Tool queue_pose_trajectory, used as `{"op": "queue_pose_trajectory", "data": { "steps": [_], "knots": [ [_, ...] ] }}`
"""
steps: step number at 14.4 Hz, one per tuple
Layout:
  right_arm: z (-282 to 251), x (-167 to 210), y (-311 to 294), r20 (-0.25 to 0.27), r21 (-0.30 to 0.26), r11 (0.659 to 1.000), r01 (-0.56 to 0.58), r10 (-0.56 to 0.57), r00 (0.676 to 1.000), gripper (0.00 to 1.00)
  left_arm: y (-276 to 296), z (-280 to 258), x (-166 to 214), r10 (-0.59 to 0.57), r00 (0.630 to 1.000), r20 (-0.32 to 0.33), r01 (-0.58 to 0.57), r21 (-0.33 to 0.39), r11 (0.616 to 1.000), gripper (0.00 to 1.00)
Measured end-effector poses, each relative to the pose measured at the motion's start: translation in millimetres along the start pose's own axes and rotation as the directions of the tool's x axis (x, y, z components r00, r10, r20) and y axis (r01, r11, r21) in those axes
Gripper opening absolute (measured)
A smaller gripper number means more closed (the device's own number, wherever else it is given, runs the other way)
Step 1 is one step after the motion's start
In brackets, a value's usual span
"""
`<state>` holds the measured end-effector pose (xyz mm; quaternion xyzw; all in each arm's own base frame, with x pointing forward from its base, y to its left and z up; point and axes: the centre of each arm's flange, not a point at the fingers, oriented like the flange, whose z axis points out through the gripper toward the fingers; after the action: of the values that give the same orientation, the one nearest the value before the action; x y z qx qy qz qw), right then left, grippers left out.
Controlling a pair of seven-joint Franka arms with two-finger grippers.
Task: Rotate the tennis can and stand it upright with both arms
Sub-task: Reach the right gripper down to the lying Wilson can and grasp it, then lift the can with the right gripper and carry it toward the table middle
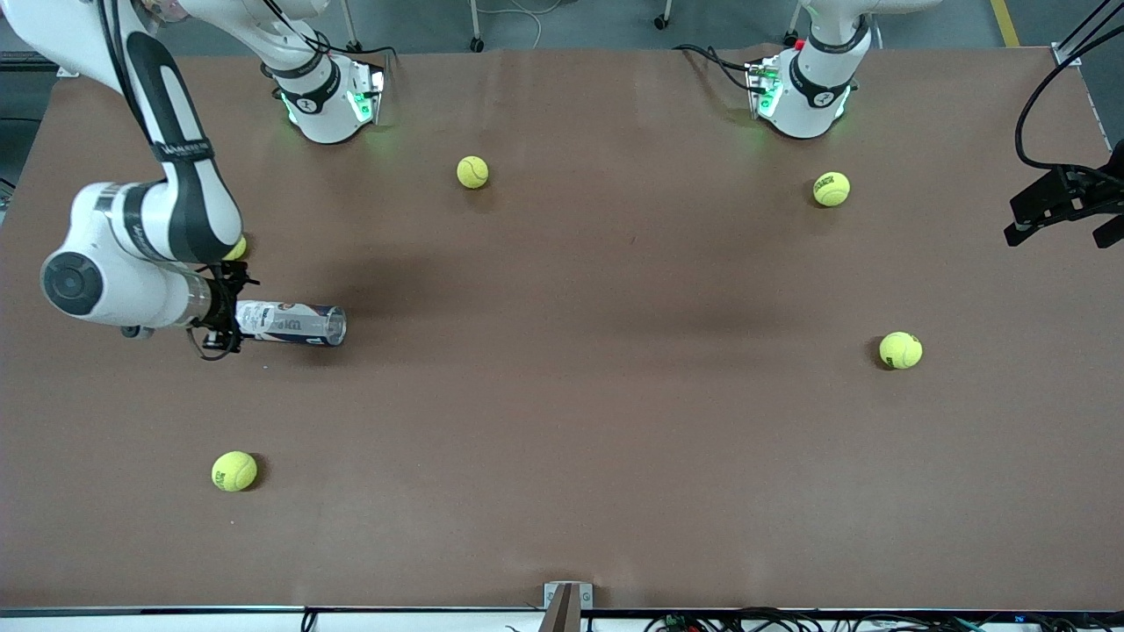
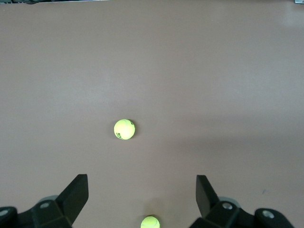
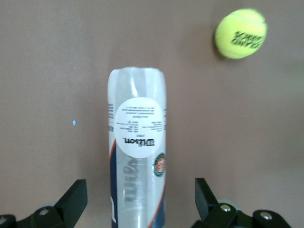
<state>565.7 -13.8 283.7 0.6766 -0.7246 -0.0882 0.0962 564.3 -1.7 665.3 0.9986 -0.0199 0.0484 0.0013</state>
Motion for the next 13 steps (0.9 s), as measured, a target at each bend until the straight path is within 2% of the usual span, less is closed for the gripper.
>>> {"op": "queue_pose_trajectory", "data": {
  "steps": [5,9,13],
  "knots": [
    [36.9,0.6,-12.9,-0.005,0.005,1.000,-0.003,0.003,1.000,1.00,0.1,0.0,0.0,0.000,1.000,0.000,0.000,0.000,1.000,1.00],
    [68.9,1.7,-7.9,-0.006,0.030,1.000,-0.005,0.005,1.000,1.00,0.1,0.2,-0.2,0.000,1.000,0.002,0.000,0.000,1.000,1.00],
    [95.7,2.5,1.8,-0.008,0.015,1.000,-0.005,0.005,1.000,1.00,0.1,0.5,-0.6,0.000,1.000,0.006,0.000,0.000,1.000,1.00]
  ]
}}
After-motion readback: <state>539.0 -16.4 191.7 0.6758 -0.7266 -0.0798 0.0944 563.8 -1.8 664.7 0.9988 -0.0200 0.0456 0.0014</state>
